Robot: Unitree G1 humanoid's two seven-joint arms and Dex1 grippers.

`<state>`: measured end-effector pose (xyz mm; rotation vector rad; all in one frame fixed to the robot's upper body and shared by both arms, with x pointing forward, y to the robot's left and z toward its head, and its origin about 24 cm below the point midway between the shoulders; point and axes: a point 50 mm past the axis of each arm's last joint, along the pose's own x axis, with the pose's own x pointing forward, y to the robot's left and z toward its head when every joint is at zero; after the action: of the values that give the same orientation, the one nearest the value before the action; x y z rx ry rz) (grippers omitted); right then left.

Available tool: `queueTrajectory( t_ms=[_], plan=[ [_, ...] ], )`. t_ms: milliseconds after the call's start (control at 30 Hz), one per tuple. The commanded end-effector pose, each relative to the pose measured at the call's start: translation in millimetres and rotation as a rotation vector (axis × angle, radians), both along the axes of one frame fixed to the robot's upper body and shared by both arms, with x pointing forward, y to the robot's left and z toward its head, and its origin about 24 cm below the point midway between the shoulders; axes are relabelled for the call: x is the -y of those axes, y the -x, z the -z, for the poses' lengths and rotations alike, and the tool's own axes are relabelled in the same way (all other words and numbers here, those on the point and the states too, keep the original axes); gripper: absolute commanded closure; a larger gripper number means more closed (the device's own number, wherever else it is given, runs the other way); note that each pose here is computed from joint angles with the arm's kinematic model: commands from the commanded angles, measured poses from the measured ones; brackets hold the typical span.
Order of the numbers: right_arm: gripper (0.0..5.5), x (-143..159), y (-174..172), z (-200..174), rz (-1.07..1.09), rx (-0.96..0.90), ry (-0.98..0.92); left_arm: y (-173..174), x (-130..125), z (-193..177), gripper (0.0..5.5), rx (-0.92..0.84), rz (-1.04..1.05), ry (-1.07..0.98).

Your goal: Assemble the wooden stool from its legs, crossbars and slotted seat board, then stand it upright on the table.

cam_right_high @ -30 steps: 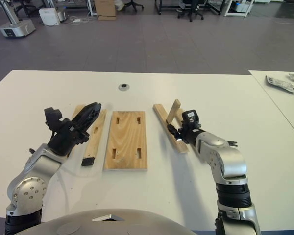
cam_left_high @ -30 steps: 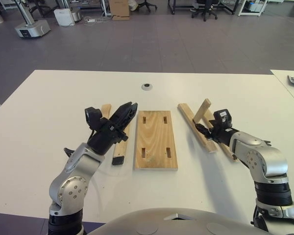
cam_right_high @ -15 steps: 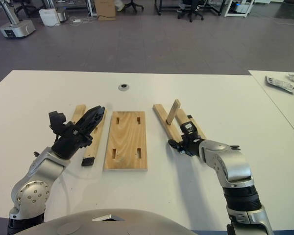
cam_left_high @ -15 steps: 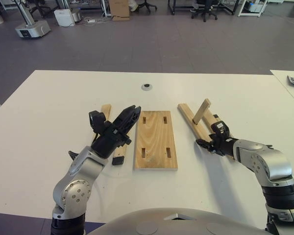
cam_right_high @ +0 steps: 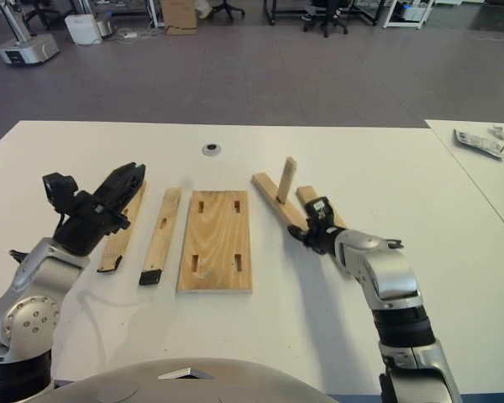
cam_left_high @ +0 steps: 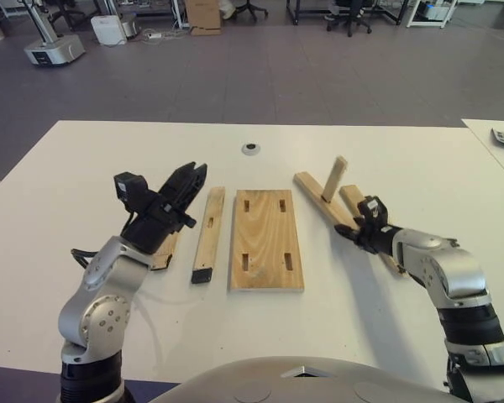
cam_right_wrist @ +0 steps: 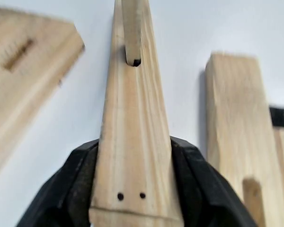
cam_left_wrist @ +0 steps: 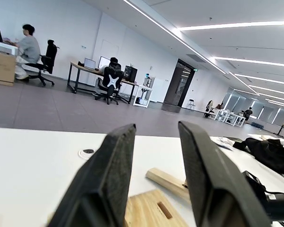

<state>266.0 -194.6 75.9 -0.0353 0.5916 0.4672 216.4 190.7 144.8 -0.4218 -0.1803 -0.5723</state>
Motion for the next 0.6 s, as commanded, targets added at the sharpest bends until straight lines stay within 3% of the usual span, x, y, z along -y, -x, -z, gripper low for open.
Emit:
queueTrajectory(
  t_ms=[33, 200, 433, 600],
  plan=[
    [3.44, -11.6, -31.2, -61.4, -0.040, 0.190, -0.221, -20.7, -23.1, -27.2, 3.85, 0.079, 0.004, -0.049],
    [3.44, -37.5, -36.3, -103.8, -0.164, 0.276, -0.485, -40.4, -30.4, -46.7, 3.13, 0.103, 0.065, -0.021],
    [3.44, -39.8, -24.1, -155.5, -0.397, 0.334, -0.878, -52.0, -3.4, -68.9, 1.90, 0.035, 0.374, 0.201],
    [3.44, -49.5, -4.8, -159.4, -0.574, 0.268, -1.019, -57.0, 2.7, -86.1, 1.05, -0.060, 0.486, 0.406]
  ],
)
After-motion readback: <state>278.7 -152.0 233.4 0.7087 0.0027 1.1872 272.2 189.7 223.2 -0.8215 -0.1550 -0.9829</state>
